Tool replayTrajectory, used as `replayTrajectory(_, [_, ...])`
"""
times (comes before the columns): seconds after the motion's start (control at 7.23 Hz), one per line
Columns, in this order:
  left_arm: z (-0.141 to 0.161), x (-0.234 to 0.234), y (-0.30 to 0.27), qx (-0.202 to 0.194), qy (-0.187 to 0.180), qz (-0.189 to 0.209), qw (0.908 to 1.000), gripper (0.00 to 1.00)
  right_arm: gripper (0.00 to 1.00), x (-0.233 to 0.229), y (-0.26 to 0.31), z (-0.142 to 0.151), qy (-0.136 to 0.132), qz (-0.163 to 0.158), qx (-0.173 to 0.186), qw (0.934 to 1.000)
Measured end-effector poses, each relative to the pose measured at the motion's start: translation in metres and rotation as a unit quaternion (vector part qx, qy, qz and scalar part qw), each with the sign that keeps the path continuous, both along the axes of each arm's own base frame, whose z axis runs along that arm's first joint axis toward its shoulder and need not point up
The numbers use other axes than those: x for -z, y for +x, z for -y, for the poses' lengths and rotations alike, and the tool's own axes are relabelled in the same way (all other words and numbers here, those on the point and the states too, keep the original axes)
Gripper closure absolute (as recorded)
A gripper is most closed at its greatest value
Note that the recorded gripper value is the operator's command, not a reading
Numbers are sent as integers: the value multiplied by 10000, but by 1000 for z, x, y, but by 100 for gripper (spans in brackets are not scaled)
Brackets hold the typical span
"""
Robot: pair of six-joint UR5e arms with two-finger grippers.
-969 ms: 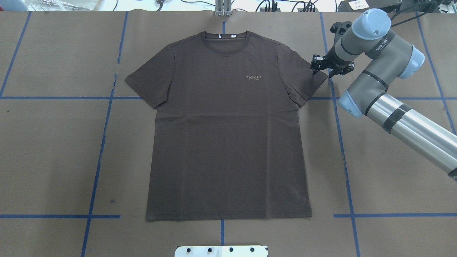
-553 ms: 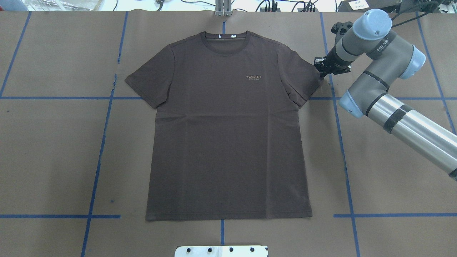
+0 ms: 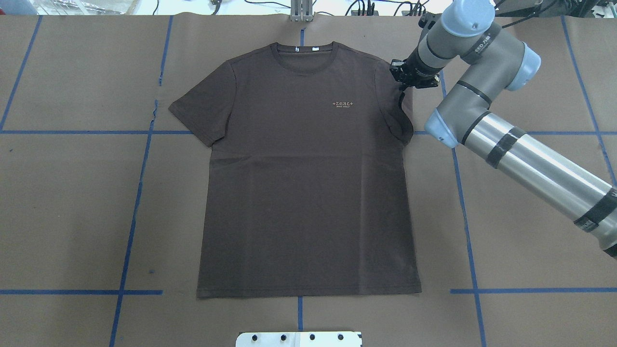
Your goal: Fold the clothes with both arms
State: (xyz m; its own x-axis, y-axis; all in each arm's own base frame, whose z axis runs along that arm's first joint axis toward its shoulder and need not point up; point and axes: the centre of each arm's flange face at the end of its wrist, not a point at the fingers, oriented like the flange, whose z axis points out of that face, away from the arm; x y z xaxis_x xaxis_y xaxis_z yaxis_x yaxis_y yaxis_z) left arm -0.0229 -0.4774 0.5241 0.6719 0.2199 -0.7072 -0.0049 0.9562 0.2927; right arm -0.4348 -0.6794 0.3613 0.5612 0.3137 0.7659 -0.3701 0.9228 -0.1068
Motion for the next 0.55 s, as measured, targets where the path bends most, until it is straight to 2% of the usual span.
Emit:
replayTrajectory(0.14, [0,0,0,0,2,-2,10000,0,100,27,-26,-4,-100,-8,-154,9998])
replayTrajectory(0.42, [1,1,0,1,15,-4,10000,0,100,40,-55,-2,-237,-146,-388,9989])
replayTrajectory(0.55, [2,3,0,-2,37,-7,10000,0,41,42,-63,6,-226,-267,-512,9981])
